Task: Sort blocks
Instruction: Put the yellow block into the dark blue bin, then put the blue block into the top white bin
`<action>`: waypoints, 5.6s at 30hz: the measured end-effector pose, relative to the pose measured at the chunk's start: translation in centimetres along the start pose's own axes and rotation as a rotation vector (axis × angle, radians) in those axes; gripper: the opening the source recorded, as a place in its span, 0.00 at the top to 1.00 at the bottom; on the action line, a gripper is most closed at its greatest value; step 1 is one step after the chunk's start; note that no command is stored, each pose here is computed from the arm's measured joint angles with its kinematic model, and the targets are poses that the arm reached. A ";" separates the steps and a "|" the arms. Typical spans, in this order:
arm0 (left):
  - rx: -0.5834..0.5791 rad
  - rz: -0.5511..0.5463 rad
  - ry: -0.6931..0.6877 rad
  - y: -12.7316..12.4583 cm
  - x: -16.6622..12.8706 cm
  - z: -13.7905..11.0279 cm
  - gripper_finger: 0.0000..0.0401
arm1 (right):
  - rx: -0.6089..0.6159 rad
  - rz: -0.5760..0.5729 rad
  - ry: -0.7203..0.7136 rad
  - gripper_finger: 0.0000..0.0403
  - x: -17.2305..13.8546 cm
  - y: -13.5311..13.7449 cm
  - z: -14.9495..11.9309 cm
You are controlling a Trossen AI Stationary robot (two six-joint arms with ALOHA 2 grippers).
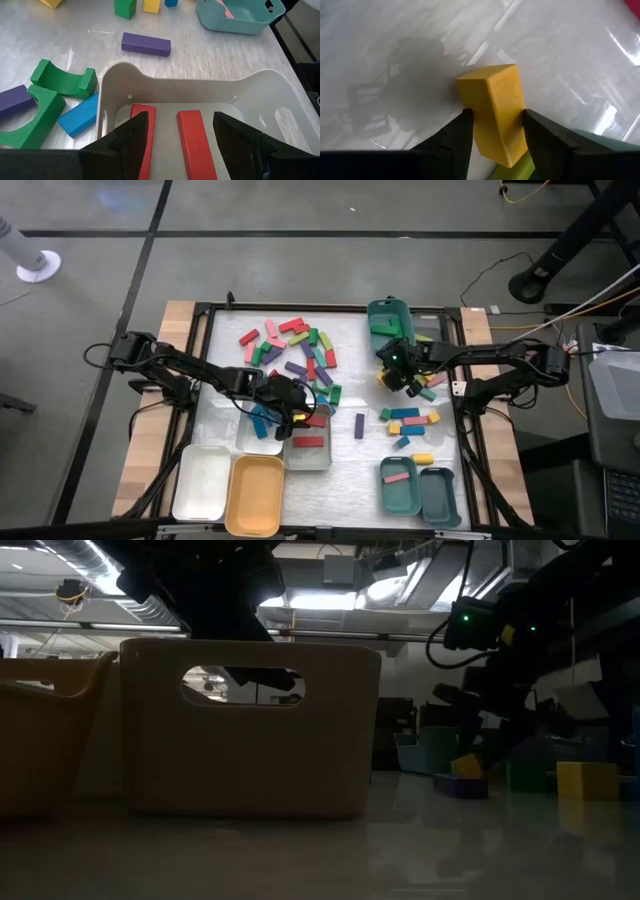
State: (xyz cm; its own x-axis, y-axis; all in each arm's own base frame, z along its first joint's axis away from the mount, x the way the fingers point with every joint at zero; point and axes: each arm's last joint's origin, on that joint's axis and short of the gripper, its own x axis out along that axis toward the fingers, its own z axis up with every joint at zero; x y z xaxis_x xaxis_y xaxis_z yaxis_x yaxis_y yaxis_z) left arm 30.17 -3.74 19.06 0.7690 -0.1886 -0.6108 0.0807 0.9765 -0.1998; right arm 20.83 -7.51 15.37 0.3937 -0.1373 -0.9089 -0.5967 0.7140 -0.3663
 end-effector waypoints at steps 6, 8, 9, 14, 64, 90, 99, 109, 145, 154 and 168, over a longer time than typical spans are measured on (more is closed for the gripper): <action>-0.007 0.000 0.000 0.0 0.0 0.0 0.47 | 0.027 -0.006 -0.011 0.58 -0.6 0.2 -0.1; -0.009 0.000 0.000 0.0 0.0 0.0 0.47 | 0.028 -0.011 -0.014 0.58 -0.8 0.2 -0.1; -0.009 0.000 0.000 0.0 0.0 0.0 0.47 | 0.028 -0.014 -0.015 0.58 -0.8 0.2 -0.1; -0.009 0.000 0.000 0.0 0.0 0.0 0.47 | 0.029 -0.019 -0.019 0.58 -0.9 0.1 0.0; -0.009 0.068 -0.018 0.2 0.0 0.1 0.47 | 0.571 0.167 -0.136 0.65 -6.3 -3.8 3.3; 0.078 0.172 -0.247 1.6 -0.5 2.4 0.47 | 1.021 0.468 0.015 0.65 -16.6 14.7 14.0; 0.076 0.170 -0.246 1.6 -0.5 2.4 0.47 | 1.051 0.451 0.118 0.65 -16.6 22.1 15.0; 0.072 0.169 -0.247 1.6 -0.5 2.4 0.47 | 0.991 0.435 0.154 0.65 -14.6 25.4 16.3; -0.001 0.162 -0.249 1.6 -0.5 2.4 0.47 | 1.111 0.216 0.375 0.42 -14.9 19.2 13.1; 0.037 0.167 -0.246 1.6 -0.5 2.4 0.47 | 1.277 0.047 0.135 0.42 -15.3 15.0 12.6; 0.051 0.169 -0.245 1.6 -0.5 2.4 0.47 | 1.480 0.065 0.210 0.42 -11.8 11.8 14.2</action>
State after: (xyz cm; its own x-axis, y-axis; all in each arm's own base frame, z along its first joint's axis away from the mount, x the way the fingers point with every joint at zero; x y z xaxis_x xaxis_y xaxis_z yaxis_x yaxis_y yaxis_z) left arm 31.44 -1.84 20.84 0.9038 0.0018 -0.4280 -0.0343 0.9971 -0.0684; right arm 19.10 12.27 24.57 0.2130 -0.0810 -0.9737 0.6717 0.7359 0.0857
